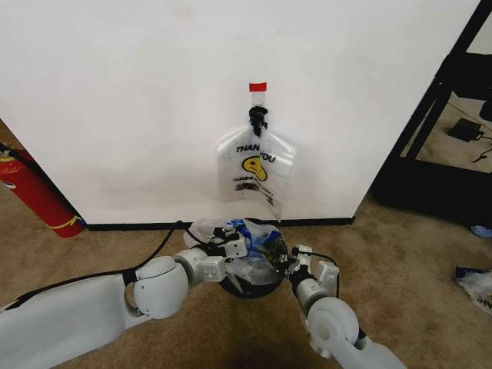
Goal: Pick up the garbage bag from the wall and place it over the trash bin.
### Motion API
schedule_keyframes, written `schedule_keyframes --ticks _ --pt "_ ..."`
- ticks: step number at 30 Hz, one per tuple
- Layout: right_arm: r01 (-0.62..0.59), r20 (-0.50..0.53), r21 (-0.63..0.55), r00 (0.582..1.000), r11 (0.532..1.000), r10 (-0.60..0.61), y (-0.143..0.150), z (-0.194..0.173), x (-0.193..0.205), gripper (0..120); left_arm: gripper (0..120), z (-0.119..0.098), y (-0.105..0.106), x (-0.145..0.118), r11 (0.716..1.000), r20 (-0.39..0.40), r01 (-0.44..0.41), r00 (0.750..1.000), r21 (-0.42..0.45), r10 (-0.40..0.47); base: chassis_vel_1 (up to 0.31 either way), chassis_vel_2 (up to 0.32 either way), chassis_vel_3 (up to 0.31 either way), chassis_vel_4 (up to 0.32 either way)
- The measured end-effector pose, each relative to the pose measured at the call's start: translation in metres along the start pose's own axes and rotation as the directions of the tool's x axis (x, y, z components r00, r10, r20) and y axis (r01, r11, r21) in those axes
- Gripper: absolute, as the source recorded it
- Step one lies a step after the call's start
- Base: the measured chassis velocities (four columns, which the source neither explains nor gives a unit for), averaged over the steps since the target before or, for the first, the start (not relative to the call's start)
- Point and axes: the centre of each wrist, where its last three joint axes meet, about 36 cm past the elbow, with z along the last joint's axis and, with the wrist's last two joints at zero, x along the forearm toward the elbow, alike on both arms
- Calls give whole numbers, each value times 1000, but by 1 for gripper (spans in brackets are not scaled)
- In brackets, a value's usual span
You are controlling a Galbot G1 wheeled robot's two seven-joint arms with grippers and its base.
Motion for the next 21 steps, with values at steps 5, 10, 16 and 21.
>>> schedule_keyframes --ticks 5,10,16,21 --pt "0 -2 0 1000 1000 0 1 1 0 0 0 -6 1 -2 1000 22 4 1000 1 -5 0 0 0 0" --pt "0 -2 1 1000 1000 0 1 1 0 0 0 -8 4 -4 1000 36 13 999 27 -14 0 0 0 0" --pt "-3 -3 17 1000 1000 3 1 6 1 0 0 -36 27 3 963 46 5 999 271 -18 0 0 0 0" --pt "1 -6 31 1000 1000 -1 1 10 2 0 0 -67 54 -1 902 41 -12 999 432 -6 0 0 0 0"
